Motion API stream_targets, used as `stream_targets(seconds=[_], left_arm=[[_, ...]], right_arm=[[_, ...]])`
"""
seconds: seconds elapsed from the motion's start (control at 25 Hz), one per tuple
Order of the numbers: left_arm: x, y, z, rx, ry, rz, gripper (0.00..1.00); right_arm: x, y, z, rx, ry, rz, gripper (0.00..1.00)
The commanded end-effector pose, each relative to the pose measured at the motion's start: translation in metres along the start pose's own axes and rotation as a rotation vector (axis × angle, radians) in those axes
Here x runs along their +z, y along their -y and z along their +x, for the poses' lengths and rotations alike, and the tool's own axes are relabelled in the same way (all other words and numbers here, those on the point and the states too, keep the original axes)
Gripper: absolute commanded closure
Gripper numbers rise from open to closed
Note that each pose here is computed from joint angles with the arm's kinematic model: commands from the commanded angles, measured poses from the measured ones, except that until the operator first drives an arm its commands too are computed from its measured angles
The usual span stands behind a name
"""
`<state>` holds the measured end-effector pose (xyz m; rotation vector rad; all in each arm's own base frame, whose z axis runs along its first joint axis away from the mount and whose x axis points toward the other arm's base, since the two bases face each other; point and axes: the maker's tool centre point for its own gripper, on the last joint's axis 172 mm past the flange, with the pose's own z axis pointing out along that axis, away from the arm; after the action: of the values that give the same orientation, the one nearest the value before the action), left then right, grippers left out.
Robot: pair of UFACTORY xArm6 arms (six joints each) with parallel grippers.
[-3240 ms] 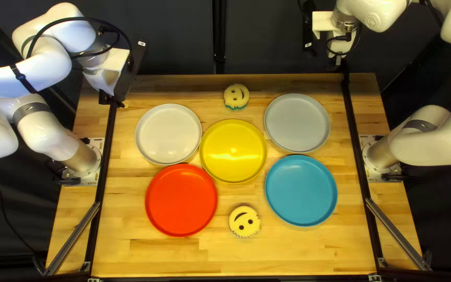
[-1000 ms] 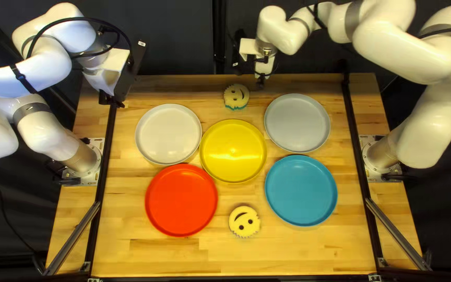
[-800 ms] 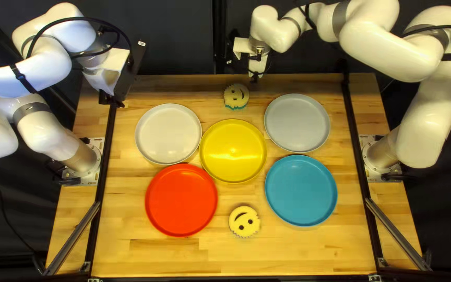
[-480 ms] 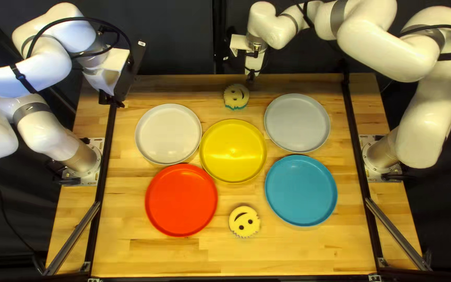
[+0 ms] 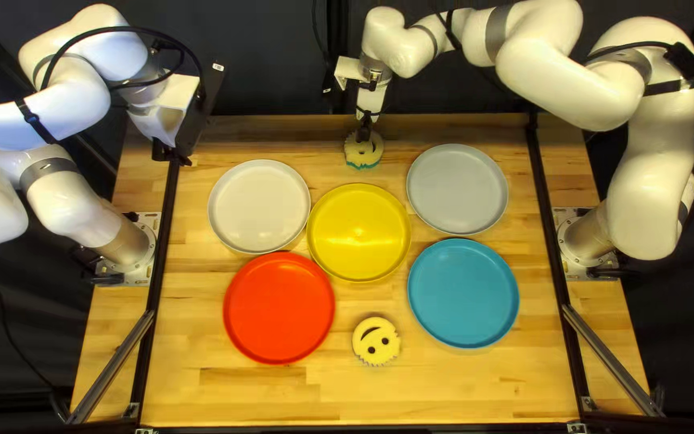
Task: Pick up sponge and scrub the plate
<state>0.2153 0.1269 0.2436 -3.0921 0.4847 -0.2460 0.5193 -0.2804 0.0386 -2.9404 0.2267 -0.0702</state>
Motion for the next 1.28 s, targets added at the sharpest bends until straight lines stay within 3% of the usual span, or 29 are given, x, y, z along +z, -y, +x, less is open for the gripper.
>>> stream_targets(seconds=[0.04, 0.08, 0.12, 0.16, 0.2, 0.24, 0.28, 0.56, 0.88, 1.08, 1.28], left_arm=[[0.000, 0.000, 0.000, 0.000, 0.000, 0.000, 0.00], [0.000, 0.000, 0.000, 0.000, 0.000, 0.000, 0.00], [0.000, 0.000, 0.000, 0.000, 0.000, 0.000, 0.00], [0.000, 0.000, 0.000, 0.000, 0.000, 0.000, 0.00], [0.000, 0.000, 0.000, 0.000, 0.000, 0.000, 0.00], [0.000, 0.000, 0.000, 0.000, 0.000, 0.000, 0.00], [0.000, 0.000, 0.000, 0.000, 0.000, 0.000, 0.00], [0.000, 0.000, 0.000, 0.000, 0.000, 0.000, 0.00], [0.000, 0.000, 0.000, 0.000, 0.000, 0.000, 0.00], [0.000, 0.000, 0.000, 0.000, 0.000, 0.000, 0.00], [0.000, 0.000, 0.000, 0.000, 0.000, 0.000, 0.00]], right_arm=[[0.007, -0.002, -0.002, -0.005, 0.005, 0.007, 0.00], [0.008, -0.003, -0.002, -0.005, 0.006, 0.008, 0.00], [0.008, -0.003, -0.002, -0.006, 0.007, 0.009, 0.06], [0.008, -0.003, -0.001, -0.006, 0.007, 0.010, 0.27], [0.008, -0.003, -0.001, -0.007, 0.008, 0.011, 0.75], [0.008, -0.003, -0.001, -0.007, 0.008, 0.012, 0.96], [0.008, -0.003, -0.001, -0.007, 0.009, 0.013, 1.00], [-0.002, -0.003, -0.004, -0.009, 0.004, 0.010, 1.00], [-0.045, 0.015, -0.029, -0.032, -0.003, -0.031, 1.00], [-0.069, 0.032, -0.068, -0.072, 0.039, -0.074, 1.00], [-0.083, 0.050, -0.117, -0.131, 0.077, -0.157, 1.00]])
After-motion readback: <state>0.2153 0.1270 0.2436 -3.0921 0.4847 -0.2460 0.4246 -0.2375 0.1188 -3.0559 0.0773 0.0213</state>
